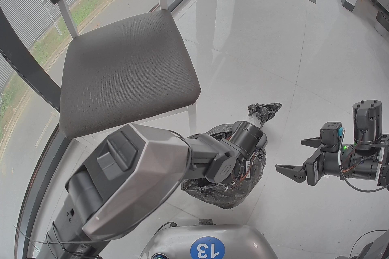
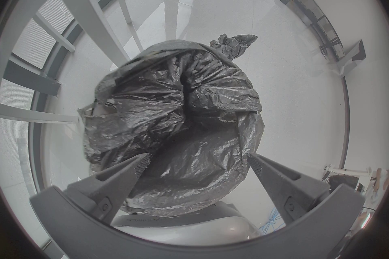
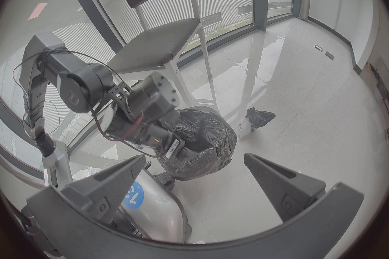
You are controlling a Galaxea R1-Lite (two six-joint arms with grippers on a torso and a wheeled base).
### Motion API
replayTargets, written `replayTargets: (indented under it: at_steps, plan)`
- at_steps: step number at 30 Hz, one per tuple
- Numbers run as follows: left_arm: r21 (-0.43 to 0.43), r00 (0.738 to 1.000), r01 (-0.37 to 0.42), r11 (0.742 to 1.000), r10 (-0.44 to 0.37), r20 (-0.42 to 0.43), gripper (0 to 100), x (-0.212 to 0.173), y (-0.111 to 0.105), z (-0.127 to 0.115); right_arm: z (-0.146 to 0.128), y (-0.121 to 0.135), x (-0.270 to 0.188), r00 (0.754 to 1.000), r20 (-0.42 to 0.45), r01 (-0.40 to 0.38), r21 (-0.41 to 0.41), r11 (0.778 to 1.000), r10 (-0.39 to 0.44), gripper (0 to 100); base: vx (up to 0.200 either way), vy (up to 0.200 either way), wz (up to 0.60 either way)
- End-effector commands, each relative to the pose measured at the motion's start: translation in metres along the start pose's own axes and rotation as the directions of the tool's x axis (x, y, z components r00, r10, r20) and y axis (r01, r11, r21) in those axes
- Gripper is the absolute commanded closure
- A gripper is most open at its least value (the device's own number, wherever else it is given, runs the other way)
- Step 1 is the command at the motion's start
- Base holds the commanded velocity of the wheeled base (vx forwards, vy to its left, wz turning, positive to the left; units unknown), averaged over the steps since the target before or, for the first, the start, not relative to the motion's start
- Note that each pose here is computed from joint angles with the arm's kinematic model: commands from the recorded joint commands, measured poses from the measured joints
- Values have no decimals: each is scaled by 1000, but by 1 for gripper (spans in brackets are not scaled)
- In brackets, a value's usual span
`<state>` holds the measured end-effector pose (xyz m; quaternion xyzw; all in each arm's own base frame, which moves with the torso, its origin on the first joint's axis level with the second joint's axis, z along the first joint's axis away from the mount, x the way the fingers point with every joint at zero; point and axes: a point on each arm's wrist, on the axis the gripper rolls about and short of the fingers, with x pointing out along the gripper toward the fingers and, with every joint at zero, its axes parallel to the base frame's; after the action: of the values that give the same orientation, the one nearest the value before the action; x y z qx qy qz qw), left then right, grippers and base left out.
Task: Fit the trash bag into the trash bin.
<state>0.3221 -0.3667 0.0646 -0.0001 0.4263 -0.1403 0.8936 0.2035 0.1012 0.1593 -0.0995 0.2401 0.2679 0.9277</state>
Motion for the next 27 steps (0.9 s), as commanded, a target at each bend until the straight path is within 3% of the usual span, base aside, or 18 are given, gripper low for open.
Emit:
replayTargets:
  at_steps: [1, 5, 12, 18, 22, 27]
  plan:
    - [17, 999, -6, 1000, 6, -43, 0, 23, -7, -17, -3, -1, -1, 1000, -7, 2, 2, 1000, -2, 0, 0, 0, 0]
    - [3, 996, -12, 1000, 12, -92, 0, 20, -13, -26, -3, 0, -1, 1000, -7, 2, 2, 1000, -2, 0, 0, 0, 0]
    - [-83, 966, 16, 996, -37, -258, 0, -7, -34, -47, -2, -2, -1, 1000, -3, 7, 4, 1000, -7, 0, 0, 0, 0]
    - [-125, 967, 57, 990, -86, -240, 0, -17, -43, -40, -3, -2, -3, 1000, -4, 9, 6, 1000, -9, 0, 0, 0, 0]
    - [-128, 962, -4, 992, -31, -269, 0, -4, -27, -39, -4, -4, -3, 1000, -6, 17, 12, 1000, -17, 0, 0, 0, 0]
    - [-99, 935, -100, 990, 60, -349, 0, 14, -13, -52, -4, -5, -3, 1000, -7, 20, 14, 1000, -20, 0, 0, 0, 0]
